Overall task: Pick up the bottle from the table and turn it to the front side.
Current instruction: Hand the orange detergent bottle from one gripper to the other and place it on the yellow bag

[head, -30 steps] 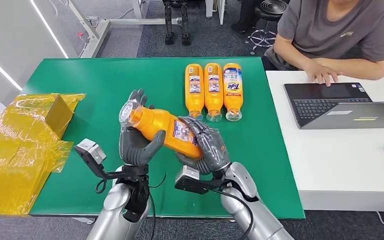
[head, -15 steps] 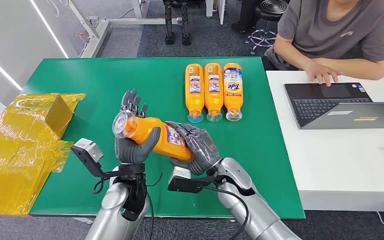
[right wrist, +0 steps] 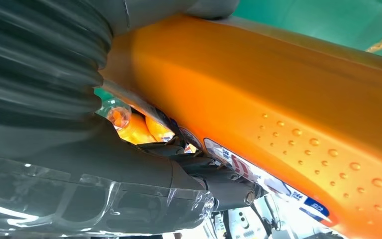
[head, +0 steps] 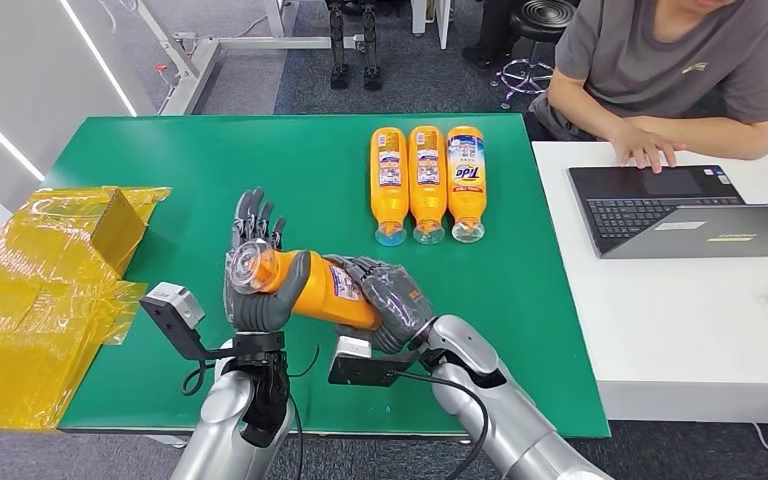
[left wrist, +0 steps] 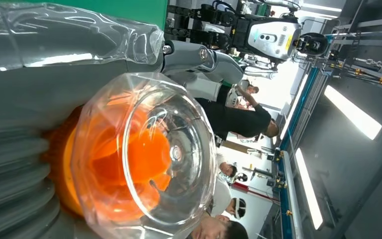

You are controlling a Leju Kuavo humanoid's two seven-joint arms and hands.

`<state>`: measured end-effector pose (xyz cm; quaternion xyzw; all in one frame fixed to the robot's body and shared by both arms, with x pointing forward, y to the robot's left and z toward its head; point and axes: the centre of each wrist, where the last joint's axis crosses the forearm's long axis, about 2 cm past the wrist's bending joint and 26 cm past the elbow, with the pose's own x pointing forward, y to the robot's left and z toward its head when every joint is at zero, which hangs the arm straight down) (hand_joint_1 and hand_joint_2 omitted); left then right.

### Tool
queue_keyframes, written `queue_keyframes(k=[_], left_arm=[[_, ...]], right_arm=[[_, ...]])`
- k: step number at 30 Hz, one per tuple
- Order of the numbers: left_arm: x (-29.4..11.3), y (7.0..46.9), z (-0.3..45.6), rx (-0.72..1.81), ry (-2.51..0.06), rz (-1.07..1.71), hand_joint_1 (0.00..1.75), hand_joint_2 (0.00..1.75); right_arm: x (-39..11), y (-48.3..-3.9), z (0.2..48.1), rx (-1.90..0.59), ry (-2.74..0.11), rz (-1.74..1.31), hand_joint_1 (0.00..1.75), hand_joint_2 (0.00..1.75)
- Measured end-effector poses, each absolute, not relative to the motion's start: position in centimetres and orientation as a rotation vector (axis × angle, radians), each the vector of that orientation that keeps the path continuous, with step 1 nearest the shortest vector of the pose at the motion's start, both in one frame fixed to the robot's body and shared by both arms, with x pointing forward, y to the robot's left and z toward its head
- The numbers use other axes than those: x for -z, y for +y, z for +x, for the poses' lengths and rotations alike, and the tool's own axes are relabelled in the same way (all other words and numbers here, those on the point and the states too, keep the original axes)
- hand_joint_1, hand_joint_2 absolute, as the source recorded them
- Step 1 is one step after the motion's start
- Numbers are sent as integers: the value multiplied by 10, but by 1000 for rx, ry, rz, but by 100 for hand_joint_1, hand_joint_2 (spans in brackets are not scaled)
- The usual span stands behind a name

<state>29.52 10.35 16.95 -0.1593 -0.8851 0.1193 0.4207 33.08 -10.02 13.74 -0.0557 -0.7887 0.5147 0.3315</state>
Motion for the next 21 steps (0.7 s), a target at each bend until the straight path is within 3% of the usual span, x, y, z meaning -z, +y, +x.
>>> queue_keyframes(k=[14,15,16,19,20,21], left_arm=[[-169,103,294,-297,-2217,-420,175,175],[-170,104,294,-298,-2218,-421,175,175],[-170,104,294,-300,-2220,-422,175,175],[-171,104,294,-299,-2226,-422,175,175],[-172,104,294,-297,-2231,-421,175,175],[-173,105,294,-296,-2238,-420,175,175]], right_arm=[[-138,-98,330,-1296,-2085,-201,175,175],[-139,-97,329,-1288,-2090,-203,168,175],[-139,-97,328,-1280,-2094,-206,145,175],[-140,-95,326,-1260,-2110,-227,41,175],[-140,-93,325,-1252,-2118,-242,21,175],[-141,-92,324,-1246,-2126,-258,15,175]])
